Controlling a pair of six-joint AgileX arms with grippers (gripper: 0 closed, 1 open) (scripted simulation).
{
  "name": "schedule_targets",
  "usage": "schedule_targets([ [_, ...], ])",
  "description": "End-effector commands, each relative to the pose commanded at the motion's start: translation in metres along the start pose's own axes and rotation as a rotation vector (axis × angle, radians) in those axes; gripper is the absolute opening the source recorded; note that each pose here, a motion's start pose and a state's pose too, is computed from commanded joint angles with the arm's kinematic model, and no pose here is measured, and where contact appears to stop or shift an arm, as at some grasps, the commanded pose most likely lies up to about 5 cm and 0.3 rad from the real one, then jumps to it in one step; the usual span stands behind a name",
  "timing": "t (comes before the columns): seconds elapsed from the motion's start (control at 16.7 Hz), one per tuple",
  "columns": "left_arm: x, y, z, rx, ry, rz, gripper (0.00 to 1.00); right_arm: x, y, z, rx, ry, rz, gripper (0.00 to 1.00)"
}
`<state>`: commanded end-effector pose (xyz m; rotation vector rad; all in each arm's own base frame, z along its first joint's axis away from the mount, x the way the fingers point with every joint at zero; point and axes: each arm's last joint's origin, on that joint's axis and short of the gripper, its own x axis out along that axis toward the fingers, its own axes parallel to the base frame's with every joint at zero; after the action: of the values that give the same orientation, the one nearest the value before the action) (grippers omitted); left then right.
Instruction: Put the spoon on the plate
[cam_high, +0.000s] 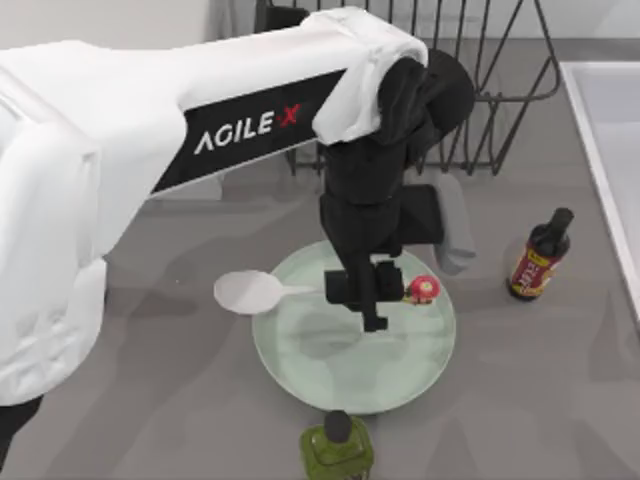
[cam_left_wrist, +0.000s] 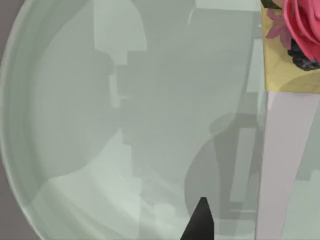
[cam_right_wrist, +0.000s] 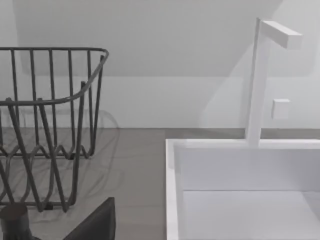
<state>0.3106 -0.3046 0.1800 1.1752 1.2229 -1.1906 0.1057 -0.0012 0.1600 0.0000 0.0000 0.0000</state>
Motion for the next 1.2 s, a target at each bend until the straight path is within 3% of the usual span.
schedule_targets([
  [0.3,0.000,-0.001,0.000,0.009,-0.008,-0.002,0.00,0.000,0.000,0.000,0.000,0.000,0.000,1.00],
  [0.9,-0.006,-0.024,0.027,0.149,-0.135,0.038,0.00,0.000,0.000,0.000,0.000,0.000,0.000,1.00],
  [1.2,-0.006,-0.023,0.028,0.145,-0.158,0.066,0.00,0.000,0.000,0.000,0.000,0.000,0.000,1.00],
])
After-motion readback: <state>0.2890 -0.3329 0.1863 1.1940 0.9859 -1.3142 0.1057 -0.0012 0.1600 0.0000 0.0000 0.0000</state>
